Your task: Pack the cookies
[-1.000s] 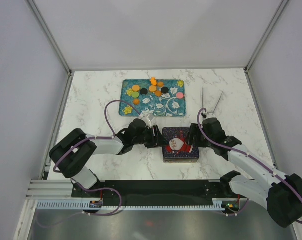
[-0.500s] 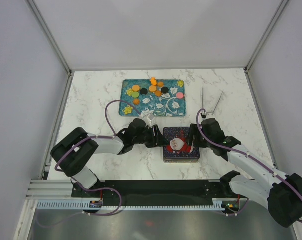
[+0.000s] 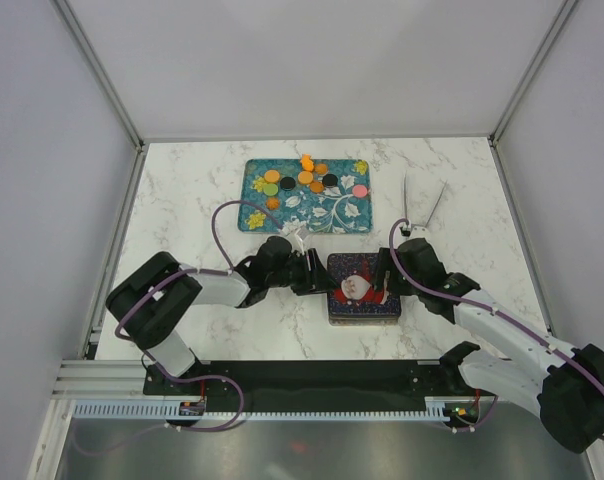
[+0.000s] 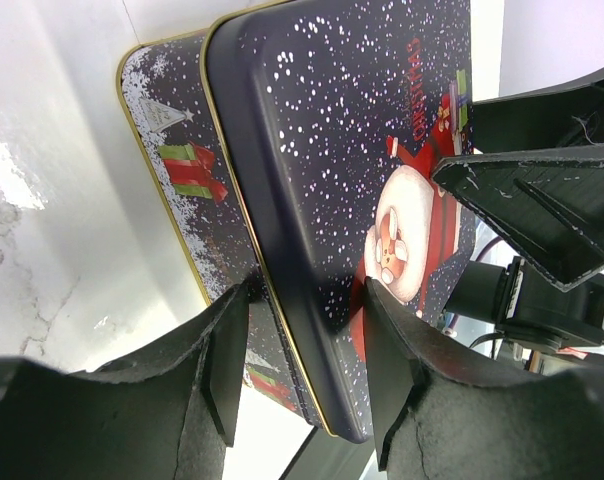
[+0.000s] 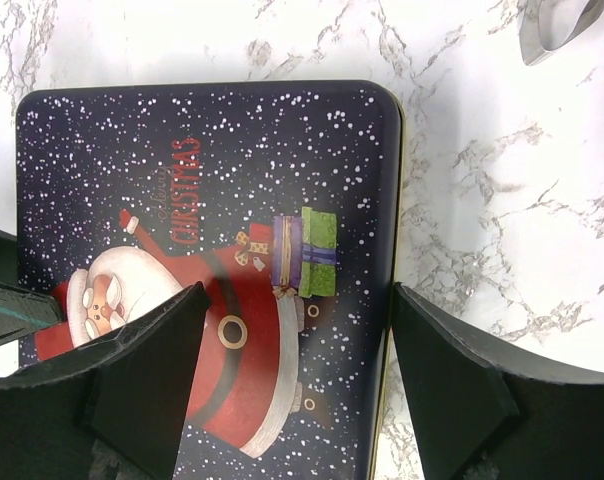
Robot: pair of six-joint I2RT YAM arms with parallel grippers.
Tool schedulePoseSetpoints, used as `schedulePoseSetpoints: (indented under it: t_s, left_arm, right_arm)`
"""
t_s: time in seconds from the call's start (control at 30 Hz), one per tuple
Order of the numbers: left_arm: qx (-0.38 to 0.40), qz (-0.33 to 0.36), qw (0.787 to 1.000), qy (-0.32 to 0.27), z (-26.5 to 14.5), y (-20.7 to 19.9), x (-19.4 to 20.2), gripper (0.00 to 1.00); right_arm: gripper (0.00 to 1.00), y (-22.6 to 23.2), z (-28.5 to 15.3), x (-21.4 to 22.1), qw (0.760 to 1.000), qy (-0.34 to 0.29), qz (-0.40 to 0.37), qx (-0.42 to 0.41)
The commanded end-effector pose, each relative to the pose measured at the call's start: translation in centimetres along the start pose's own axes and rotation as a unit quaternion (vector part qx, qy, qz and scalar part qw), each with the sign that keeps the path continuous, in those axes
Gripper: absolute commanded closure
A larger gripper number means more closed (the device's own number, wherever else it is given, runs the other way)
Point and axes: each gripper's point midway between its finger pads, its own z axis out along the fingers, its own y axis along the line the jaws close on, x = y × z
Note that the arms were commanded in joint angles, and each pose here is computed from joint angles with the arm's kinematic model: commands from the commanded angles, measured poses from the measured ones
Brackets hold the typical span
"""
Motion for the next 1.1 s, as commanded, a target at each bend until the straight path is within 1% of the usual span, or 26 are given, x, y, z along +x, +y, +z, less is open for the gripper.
schedulePoseSetpoints:
  t_s: [0.0,0.07,0.1,0.17,0.33,0.37,0.57,0.77,1.07]
  left_arm:
    - [-0.089,-0.01,0.995,0.044,0.5,5.1,3.4,0.9]
    - [-0.087,-0.007,0.995,0.041,0.5,4.8,3.2,0.89]
    - [-0.088,-0.002,0.995,0.042,0.5,4.7,3.1,0.82]
    - [-0.084,0.006,0.996,0.038,0.3,4.1,2.6,0.74]
    - [-0.087,0.021,0.996,0.029,0.0,3.3,1.6,0.62]
    - [-0.085,0.027,0.996,0.026,0.0,3.0,1.3,0.58]
    - [-0.083,0.035,0.996,0.025,-0.1,2.7,0.7,0.48]
    - [-0.071,0.048,0.996,0.02,-0.3,1.8,-0.1,0.42]
    - [-0.052,0.066,0.996,0.014,-0.7,0.5,-0.7,0.33]
  right_arm:
    - [0.2,3.9,-0.4,0.2,0.997,0.014,-0.014,-0.073]
    - [0.2,3.9,-0.3,0.3,0.997,0.016,-0.014,-0.072]
    - [0.2,4.0,-0.3,0.2,0.997,0.015,-0.014,-0.073]
    - [0.19,4.0,-0.3,0.1,0.997,0.014,-0.013,-0.073]
    - [0.19,4.4,-0.3,0.2,0.997,0.017,-0.005,-0.081]
    - [0.19,4.4,-0.3,0.3,0.996,0.018,-0.003,-0.082]
    - [0.24,4.9,-0.4,0.4,0.995,0.02,0.008,-0.096]
    - [0.25,4.8,-0.5,0.1,0.996,0.012,0.007,-0.092]
    - [0.18,4.4,-0.2,-0.2,0.997,0.009,-0.003,-0.08]
